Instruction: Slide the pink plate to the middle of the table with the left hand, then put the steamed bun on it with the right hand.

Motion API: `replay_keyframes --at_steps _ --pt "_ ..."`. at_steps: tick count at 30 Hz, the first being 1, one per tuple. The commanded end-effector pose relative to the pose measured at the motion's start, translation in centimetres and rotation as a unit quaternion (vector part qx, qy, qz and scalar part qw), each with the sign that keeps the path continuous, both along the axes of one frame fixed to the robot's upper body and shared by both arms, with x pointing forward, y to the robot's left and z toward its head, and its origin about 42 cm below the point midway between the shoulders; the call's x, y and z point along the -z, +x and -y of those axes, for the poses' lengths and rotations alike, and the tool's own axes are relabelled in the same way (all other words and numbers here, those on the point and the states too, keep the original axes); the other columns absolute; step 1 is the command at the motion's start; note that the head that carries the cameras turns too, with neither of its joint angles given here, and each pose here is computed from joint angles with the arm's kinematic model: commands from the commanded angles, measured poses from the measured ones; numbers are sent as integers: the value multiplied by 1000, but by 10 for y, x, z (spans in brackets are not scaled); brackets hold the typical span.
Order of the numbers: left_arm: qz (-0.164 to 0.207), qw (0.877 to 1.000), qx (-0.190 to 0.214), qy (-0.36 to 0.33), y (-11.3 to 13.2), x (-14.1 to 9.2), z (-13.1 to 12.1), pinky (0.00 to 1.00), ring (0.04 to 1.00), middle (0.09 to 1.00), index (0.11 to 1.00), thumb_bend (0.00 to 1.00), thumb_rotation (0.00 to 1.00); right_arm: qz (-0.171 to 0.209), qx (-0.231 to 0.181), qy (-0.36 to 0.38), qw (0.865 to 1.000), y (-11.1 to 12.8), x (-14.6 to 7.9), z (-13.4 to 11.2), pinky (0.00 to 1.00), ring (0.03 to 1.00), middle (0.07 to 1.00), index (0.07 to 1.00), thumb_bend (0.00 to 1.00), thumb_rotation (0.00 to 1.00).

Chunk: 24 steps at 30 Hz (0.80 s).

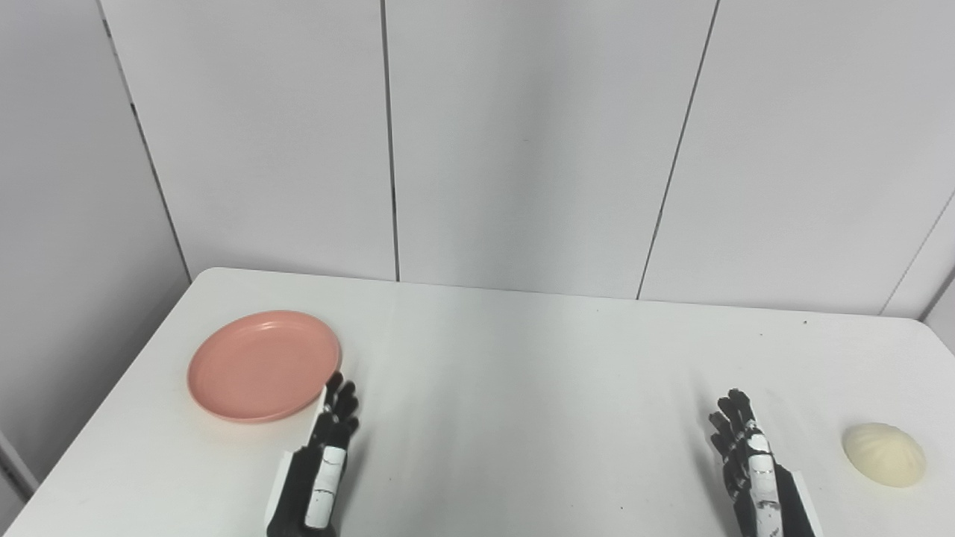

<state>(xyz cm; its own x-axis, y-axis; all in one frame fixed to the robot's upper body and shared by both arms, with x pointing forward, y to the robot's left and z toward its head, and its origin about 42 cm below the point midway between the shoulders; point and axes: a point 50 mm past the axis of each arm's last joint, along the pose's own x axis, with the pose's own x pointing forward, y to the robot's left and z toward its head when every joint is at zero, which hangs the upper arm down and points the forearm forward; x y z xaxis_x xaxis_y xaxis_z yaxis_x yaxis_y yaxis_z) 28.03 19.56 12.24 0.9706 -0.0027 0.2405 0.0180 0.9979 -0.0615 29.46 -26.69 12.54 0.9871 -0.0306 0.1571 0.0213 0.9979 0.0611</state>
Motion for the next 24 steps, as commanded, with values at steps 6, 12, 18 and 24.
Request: replay_keyframes --at_steps 6,12,18,24 --pt "86 995 -28 -31 17 -51 -21 948 955 949 977 854 907 -18 13 10 1000 -8 16 -3 1000 961 963 961 770 979" --pt "136 990 -32 -6 40 -98 -50 848 905 910 930 944 893 -19 15 11 1000 -7 15 -6 1000 963 964 964 750 985" --pt "155 987 -43 24 69 -140 -93 856 892 900 883 988 881 -16 13 8 1000 -9 13 -9 1000 958 958 964 747 992" --pt "147 987 -40 49 89 -173 -136 884 919 922 936 990 905 -16 12 6 1000 -10 12 -9 1000 954 950 963 732 1000"
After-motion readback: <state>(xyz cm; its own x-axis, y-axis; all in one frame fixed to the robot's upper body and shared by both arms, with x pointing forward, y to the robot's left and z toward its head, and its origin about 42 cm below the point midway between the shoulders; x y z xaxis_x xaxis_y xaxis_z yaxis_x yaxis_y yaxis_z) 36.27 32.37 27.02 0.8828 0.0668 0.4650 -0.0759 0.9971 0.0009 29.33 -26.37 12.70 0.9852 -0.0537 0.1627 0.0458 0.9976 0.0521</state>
